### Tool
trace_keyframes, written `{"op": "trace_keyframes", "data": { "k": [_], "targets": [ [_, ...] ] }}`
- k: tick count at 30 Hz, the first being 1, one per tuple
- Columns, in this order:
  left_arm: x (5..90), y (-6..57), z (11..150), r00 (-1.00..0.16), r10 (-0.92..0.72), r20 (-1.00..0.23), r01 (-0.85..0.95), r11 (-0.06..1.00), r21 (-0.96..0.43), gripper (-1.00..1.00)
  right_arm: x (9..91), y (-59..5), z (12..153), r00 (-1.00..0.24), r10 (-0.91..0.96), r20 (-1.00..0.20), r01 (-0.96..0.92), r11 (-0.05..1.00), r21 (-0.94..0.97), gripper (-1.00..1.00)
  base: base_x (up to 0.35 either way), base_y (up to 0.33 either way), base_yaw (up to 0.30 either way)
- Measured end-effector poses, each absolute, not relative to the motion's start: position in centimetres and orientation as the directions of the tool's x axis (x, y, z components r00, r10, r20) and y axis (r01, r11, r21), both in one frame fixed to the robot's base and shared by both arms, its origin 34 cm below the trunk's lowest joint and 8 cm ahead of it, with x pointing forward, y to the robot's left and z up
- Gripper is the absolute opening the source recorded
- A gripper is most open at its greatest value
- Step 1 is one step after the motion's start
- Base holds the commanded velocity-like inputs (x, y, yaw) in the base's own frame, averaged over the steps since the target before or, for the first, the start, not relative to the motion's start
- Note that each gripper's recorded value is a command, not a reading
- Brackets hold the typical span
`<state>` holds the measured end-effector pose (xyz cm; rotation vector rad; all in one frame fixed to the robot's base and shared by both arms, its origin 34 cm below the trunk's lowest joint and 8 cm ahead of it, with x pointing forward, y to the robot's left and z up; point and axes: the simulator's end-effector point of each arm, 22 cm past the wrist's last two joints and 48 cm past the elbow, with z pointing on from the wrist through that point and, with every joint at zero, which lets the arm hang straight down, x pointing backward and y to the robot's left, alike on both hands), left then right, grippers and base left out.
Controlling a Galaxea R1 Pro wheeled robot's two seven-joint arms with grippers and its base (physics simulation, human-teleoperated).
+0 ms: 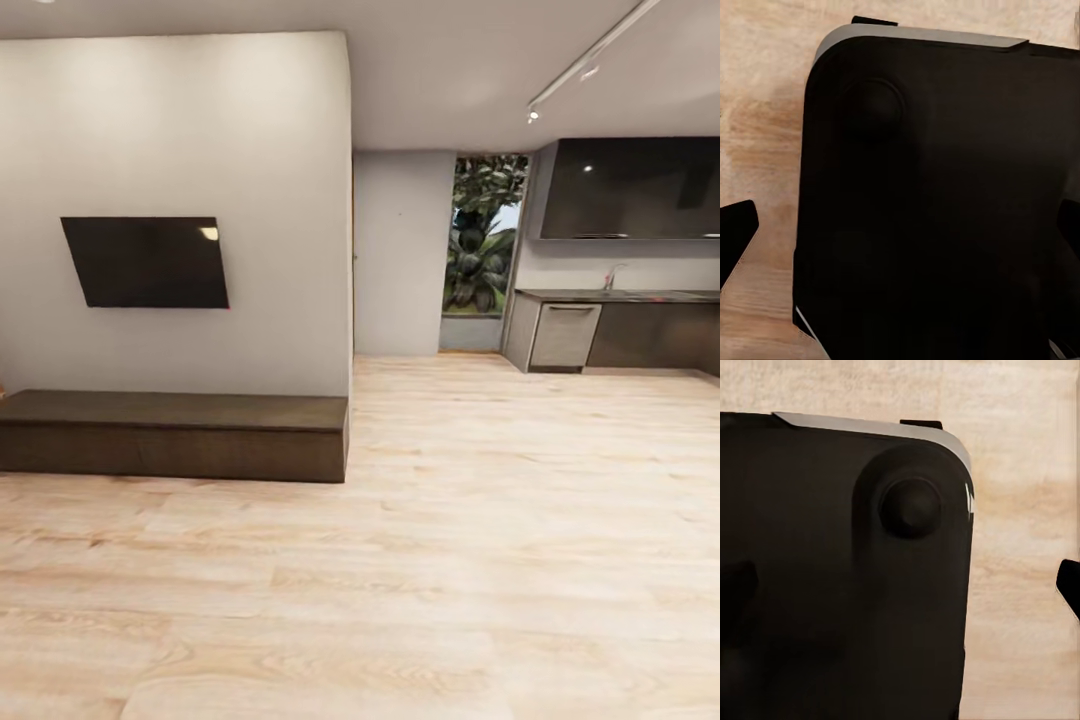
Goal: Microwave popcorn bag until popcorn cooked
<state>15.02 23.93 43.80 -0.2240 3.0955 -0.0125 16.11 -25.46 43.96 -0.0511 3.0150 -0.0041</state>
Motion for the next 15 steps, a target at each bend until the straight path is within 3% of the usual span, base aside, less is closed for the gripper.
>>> {"op": "trace_keyframes", "data": {
  "k": [15],
  "targets": [
    [15.03, 24.05, 43.8, -0.989, -0.144, -0.038, -0.144, 0.99, -0.009, 1.0, 16.11, -25.46, 43.96, -0.991, -0.034, -0.126, -0.034, 0.999, -0.005, 1.0, 0.324, 0.0, 0.0]
  ]
}}
